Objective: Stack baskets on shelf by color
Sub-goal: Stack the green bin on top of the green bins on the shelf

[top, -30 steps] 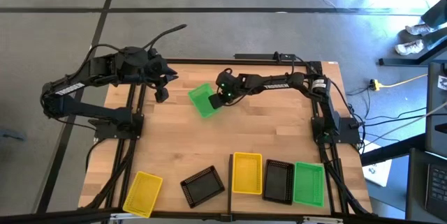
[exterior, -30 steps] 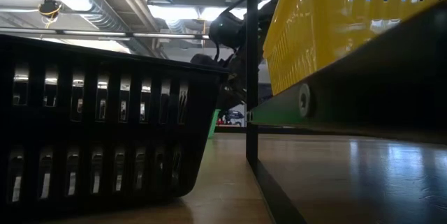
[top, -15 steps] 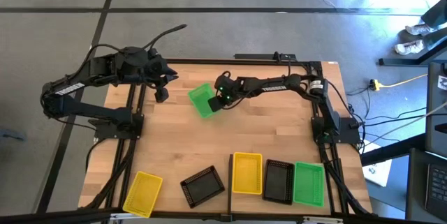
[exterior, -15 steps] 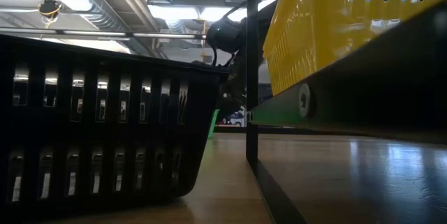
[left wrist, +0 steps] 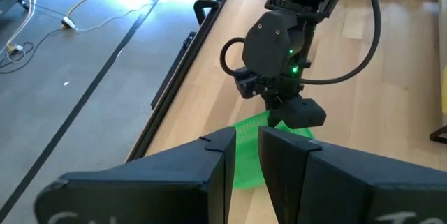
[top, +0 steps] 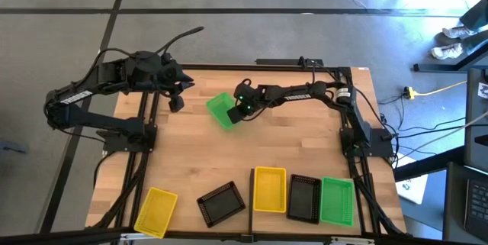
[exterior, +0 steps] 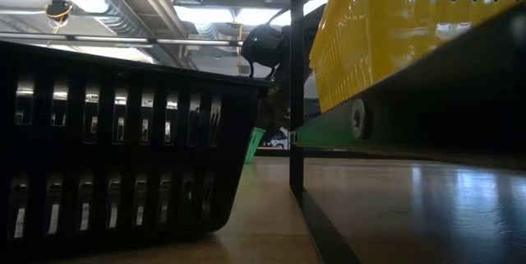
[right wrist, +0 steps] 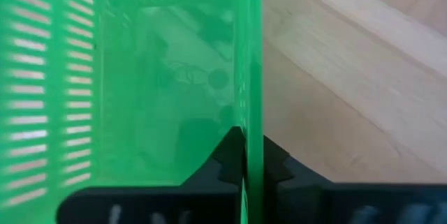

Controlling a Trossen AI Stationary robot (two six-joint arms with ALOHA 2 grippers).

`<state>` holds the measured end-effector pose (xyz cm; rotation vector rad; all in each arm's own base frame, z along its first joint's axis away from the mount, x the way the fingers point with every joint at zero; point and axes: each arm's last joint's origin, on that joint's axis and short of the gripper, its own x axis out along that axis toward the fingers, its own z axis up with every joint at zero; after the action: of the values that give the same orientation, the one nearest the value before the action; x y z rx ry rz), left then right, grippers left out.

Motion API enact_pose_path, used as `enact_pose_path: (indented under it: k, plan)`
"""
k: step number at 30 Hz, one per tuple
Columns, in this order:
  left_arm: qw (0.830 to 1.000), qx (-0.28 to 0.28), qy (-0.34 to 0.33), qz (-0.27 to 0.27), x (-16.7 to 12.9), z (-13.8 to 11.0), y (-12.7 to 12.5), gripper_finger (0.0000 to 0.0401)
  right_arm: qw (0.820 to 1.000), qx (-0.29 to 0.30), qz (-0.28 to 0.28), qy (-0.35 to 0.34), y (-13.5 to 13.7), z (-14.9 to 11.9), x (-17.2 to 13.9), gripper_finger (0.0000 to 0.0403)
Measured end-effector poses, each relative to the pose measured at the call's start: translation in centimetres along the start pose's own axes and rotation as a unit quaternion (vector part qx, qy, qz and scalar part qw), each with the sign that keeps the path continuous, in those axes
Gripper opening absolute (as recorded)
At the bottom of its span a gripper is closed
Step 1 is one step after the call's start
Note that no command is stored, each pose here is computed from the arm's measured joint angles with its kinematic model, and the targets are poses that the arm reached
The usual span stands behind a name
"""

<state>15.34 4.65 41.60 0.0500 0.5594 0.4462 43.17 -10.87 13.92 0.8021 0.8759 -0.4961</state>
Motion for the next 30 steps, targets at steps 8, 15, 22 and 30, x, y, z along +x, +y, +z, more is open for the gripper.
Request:
enact_pose_path:
  k: [8,15,22,30]
  plan:
    - [1.000,0.000,0.000,0.000,0.0,0.0,0.0,0.0055,1.000,-0.004,-0.006,0.001,0.5,0.5,-1.2,0.0002]
    - [1.000,0.013,0.000,0.000,0.0,0.0,0.0,0.0055,0.997,-0.066,-0.046,-0.003,3.8,2.8,-4.8,0.0001]
    - [1.000,0.012,-0.006,0.001,-0.4,-0.1,0.1,0.0055,0.989,-0.104,-0.102,-0.028,7.0,4.6,-10.0,0.0000]
    - [0.999,0.025,-0.039,0.007,-2.7,-0.5,0.6,0.0055,0.984,-0.104,-0.141,-0.034,8.0,5.2,-13.3,0.0000]
